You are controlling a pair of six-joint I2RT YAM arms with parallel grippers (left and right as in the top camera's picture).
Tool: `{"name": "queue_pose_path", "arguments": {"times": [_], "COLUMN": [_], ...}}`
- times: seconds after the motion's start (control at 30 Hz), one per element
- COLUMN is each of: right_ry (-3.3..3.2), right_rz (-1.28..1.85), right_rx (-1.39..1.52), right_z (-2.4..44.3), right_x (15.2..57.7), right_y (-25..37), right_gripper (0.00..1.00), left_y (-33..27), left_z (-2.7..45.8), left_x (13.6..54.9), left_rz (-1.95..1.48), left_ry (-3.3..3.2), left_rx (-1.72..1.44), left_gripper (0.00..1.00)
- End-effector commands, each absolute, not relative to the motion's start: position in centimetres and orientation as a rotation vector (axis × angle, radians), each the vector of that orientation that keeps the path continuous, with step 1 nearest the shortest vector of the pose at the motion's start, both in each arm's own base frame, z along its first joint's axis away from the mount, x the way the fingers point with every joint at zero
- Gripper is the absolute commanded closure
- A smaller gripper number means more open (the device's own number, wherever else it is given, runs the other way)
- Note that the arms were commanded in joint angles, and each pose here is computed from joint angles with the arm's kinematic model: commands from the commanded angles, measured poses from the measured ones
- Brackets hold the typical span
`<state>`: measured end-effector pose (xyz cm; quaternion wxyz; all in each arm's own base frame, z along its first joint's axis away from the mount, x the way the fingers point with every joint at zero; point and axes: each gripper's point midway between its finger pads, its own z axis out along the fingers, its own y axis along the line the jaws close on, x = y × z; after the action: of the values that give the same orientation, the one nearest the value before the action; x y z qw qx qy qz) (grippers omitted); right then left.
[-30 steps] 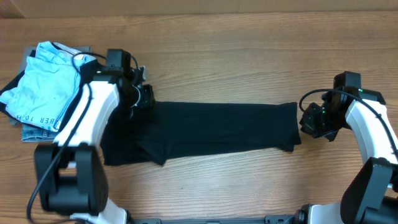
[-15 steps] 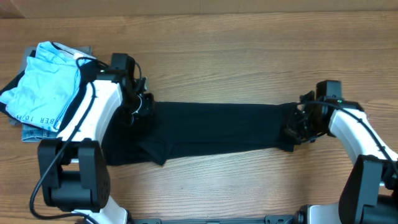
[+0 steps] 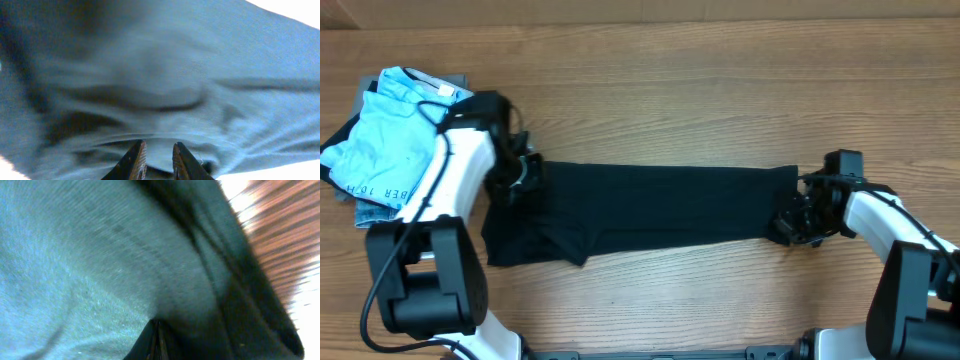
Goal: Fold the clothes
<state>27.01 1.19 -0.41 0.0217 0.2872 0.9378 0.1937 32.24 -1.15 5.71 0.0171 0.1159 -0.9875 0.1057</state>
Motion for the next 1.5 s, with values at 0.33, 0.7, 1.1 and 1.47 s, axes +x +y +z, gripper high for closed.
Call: {"name": "queue_pose_path", "arguments": {"times": [0.33, 0.7, 1.1, 1.47], "right_ry": [2.700, 2.688, 2.690, 2.700], "right_rz": [0.304, 0.307, 0.348, 0.356], "right_rx": [1.366, 1.350, 1.335, 1.310], "right_z": [-2.2, -2.2, -2.1, -2.1], "right_x": [25.7, 26.1, 26.4, 26.7], "right_y": [-10.4, -10.5, -9.9, -9.4], "right_gripper": [0.96, 0.93, 0.83, 0.78], "left_y": [1.9, -3.9, -13.0, -18.9], "left_z": [6.2, 6.3, 5.7, 6.1], "left_x": [31.5, 27.5, 26.2, 25.5], "left_rz": [0.450, 0.288, -0.079, -0.437], "left_ry": [-3.020, -2.919, -2.949, -2.985], "left_rx": [0.547, 0.065, -0.657, -1.118], "left_gripper": [0.75, 0.67, 0.54, 0.48]}}
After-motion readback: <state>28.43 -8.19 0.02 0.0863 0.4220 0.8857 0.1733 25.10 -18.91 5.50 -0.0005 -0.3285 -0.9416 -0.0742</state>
